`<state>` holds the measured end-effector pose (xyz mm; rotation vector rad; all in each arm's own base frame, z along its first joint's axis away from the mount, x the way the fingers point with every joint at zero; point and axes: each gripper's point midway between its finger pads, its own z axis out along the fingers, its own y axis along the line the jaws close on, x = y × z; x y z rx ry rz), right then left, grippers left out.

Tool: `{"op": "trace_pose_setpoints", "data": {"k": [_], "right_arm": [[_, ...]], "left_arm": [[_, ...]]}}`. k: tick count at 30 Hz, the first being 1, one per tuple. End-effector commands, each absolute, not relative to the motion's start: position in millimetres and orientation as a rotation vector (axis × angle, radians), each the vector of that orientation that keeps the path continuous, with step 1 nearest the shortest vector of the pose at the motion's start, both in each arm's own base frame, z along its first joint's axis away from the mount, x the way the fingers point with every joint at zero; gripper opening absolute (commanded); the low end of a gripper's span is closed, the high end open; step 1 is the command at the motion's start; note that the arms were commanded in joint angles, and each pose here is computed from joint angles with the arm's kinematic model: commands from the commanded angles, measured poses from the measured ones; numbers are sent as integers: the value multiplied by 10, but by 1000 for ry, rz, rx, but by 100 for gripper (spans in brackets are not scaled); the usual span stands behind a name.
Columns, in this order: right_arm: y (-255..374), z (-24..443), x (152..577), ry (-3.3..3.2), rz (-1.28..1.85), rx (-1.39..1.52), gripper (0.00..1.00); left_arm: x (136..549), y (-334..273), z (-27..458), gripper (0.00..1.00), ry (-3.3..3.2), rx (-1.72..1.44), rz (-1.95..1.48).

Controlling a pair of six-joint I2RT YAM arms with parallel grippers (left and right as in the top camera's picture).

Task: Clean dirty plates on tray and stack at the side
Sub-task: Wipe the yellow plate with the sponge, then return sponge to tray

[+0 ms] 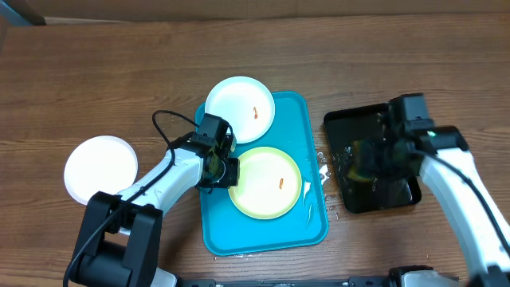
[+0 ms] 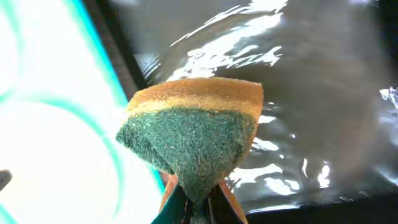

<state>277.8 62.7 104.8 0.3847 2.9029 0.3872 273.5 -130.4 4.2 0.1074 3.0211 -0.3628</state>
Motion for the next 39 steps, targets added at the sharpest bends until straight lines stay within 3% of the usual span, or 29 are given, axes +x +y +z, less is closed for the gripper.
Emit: {"op": "trace_pose_setpoints", "data": {"k": [1,6,14,20,26,30,33,39], "right_arm": [[1123,1494,2731,2786,676,54,4],[1716,1435,2556,2808,716,-189,4],[2444,1026,2606,2808,623,-283,4],[2558,488,2692,2867,437,-217,4],[2515,29,2690,2953,337,-178,4],[2228,-139,2727,2960,102,-61,4],[1727,-123,2724,2896,-242,201,4],[1403,-33,2729,2810,-470,253,4]], "left_arm": [[2617,-1281,-63,4,3068,62,-358],[2618,-1342,-59,4,3063,43,-366],[2606,-1431,-54,4,3054,81,-377],[2603,-1423,-56,4,3055,80,-371],[2605,-1423,-56,4,3055,80,-370],[2605,-1415,-58,4,3055,80,-363],[2610,-1352,-71,4,3058,60,-311],[2620,-1287,-82,4,3059,19,-261]]}}
